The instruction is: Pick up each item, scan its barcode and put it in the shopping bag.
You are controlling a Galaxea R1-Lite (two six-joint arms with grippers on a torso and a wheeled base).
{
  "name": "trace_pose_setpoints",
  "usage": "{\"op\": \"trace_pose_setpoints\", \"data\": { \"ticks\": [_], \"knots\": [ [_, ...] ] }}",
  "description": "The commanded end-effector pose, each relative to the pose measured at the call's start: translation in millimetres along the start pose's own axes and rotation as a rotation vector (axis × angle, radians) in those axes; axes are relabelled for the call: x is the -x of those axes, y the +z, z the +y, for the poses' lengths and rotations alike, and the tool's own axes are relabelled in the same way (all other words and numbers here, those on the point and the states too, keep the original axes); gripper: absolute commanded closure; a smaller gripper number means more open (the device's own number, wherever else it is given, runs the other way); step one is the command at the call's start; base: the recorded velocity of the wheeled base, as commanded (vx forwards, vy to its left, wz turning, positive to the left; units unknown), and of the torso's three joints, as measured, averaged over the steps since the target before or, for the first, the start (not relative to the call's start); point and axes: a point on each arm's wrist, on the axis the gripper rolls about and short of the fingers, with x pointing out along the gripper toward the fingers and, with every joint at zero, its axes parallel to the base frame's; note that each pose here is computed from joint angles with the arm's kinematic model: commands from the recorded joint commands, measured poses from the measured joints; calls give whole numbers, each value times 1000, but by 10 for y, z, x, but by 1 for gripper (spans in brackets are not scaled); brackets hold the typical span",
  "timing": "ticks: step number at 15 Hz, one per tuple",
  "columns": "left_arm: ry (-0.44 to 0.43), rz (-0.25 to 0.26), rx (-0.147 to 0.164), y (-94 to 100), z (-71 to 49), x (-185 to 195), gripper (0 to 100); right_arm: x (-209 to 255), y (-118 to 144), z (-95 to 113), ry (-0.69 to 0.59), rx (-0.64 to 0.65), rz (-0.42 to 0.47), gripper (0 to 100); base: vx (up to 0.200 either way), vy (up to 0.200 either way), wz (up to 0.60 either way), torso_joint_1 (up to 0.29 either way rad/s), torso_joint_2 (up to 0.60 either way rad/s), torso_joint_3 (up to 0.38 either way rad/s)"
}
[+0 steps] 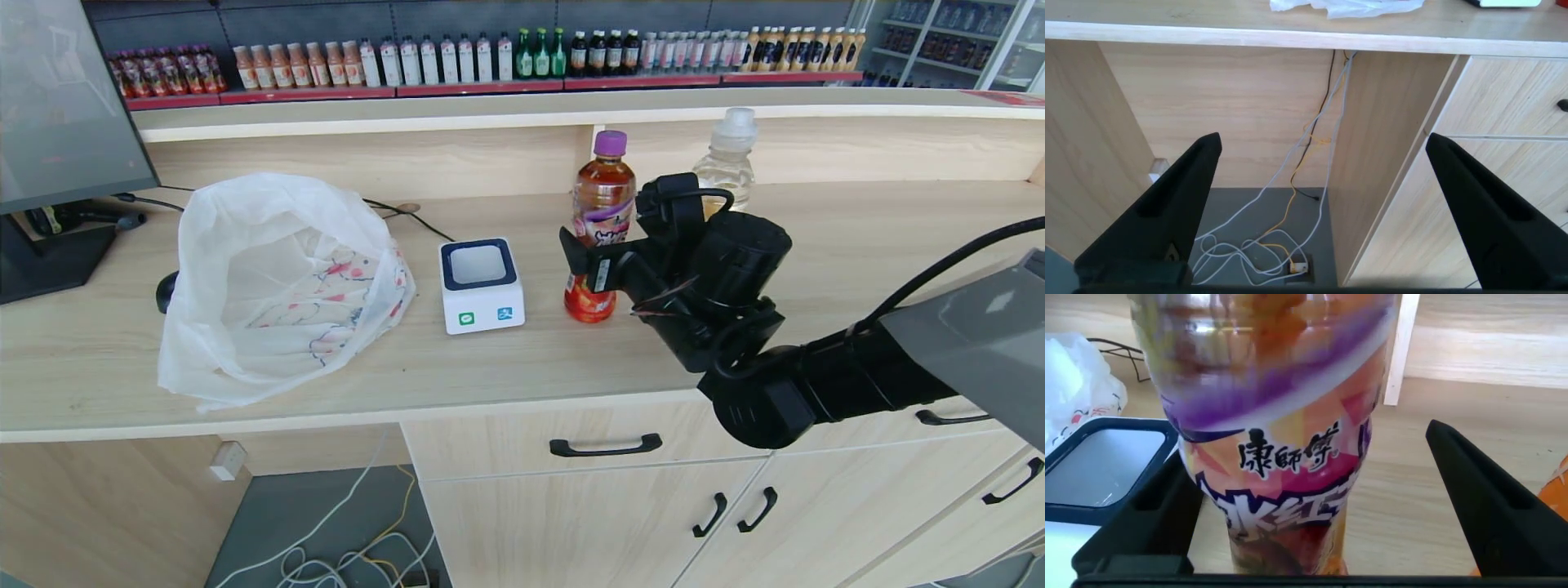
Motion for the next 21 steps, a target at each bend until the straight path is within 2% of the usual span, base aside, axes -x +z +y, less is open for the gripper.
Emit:
{"op": "trace_pose_setpoints", "data": {
  "ticks": [1, 19, 20, 21],
  "knots": [
    [1, 0, 0, 0, 0, 0, 0, -19, -64, 11, 4, 5, 11, 0, 0, 0, 0, 0, 0, 0],
    [1, -2, 0, 1, 0, 0, 0, -148, -95, 47, 4, 0, -19, 0, 0, 0, 0, 0, 0, 0],
    [1, -2, 0, 1, 0, 0, 0, -147, -88, 46, 4, 1, -21, 100, 0, 0, 0, 0, 0, 0],
    [1, 0, -1, 0, 0, 0, 0, -146, -81, 45, 3, -1, -22, 100, 0, 0, 0, 0, 0, 0]
  ]
}}
